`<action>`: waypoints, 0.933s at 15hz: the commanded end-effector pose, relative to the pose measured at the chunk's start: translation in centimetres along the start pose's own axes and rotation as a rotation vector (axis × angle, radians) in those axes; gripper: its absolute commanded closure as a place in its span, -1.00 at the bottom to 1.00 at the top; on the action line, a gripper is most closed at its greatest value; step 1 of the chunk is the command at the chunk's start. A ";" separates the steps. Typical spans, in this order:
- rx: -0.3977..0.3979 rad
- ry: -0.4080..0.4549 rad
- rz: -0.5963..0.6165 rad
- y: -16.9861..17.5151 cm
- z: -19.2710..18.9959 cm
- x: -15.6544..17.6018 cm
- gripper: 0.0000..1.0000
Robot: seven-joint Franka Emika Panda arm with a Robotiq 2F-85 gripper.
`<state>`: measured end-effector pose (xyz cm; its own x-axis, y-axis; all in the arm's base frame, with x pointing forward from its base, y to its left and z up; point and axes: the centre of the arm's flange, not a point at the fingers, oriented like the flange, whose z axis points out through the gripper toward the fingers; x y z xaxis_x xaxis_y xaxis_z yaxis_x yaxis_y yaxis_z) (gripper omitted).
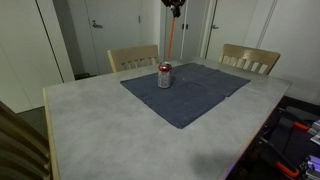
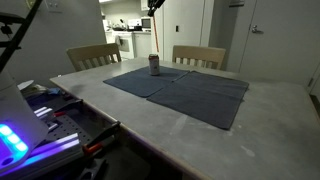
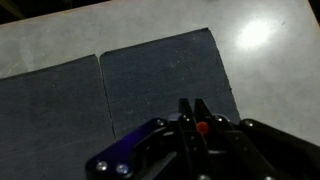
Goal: Remove the straw from the can and put it on the table
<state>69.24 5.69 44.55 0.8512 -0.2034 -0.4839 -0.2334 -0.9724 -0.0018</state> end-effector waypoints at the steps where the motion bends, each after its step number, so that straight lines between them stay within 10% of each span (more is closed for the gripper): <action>1: -0.019 -0.011 0.031 1.2 0.6 -1.8 0.95; 14: -0.072 0.044 0.133 6.2 2.1 -0.4 0.95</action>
<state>68.81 1.06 43.87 0.8184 -0.3256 -0.4736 -0.3171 -0.9431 0.1003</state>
